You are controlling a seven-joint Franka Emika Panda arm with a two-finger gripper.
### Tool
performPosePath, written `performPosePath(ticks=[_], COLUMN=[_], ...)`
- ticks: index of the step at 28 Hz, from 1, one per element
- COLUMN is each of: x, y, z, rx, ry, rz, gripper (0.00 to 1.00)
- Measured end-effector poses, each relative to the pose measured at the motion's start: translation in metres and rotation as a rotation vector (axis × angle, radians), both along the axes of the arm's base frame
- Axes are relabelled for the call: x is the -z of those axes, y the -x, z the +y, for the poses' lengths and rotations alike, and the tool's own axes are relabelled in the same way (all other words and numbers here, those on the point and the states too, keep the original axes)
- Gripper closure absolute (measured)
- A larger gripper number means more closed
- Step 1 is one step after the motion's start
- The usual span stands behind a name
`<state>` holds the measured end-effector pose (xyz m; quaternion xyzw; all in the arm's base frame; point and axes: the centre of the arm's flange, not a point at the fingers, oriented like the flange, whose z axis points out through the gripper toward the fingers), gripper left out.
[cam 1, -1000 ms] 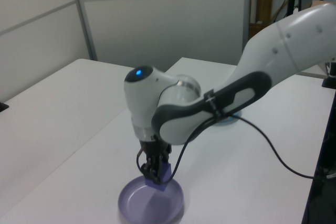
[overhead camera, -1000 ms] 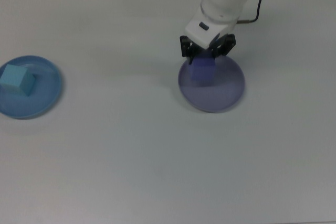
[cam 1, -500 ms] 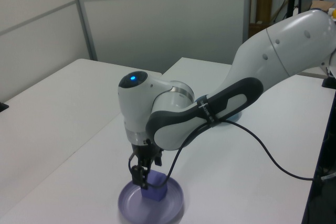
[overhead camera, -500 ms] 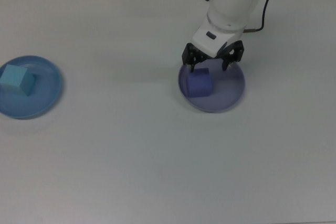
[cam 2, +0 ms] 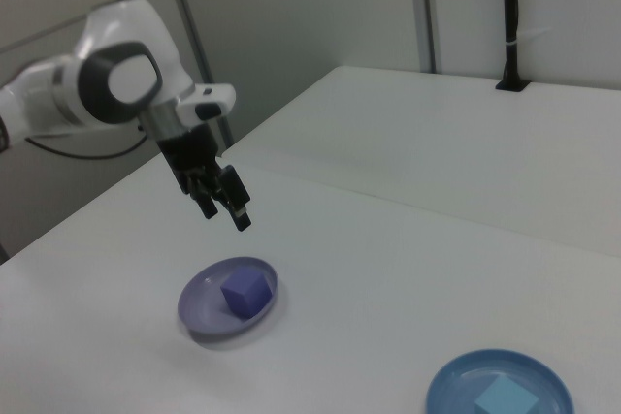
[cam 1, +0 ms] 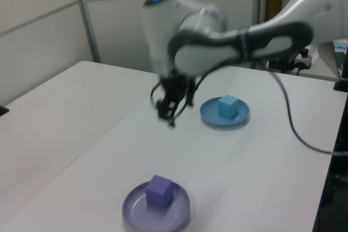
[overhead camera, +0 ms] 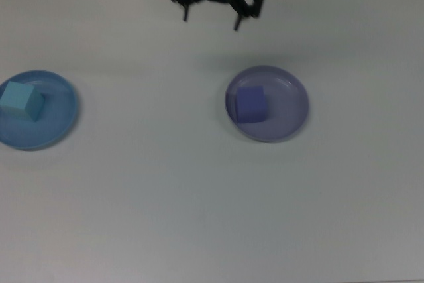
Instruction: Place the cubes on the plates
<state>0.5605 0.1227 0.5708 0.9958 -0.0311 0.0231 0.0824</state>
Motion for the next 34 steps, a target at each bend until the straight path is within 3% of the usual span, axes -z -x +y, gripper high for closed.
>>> performPosePath(ticks=[3, 8, 11, 21, 34], x=[-0.023, -0.056, -0.062, -0.044, -0.04], y=[0.012, 0.028, 0.031, 0.019, 0.015], z=[-0.029, -0.09, -0.119, -0.108, -0.108], rx=[0.026, -0.01, -0.028, -0.051, -0.051], ry=[-0.013, -0.104, -0.136, -0.164, -0.165], rz=[0.009, 0.011, 0.005, 0.023, 0.019], gripper=[0.0, 0.0, 0.0, 0.0, 0.0])
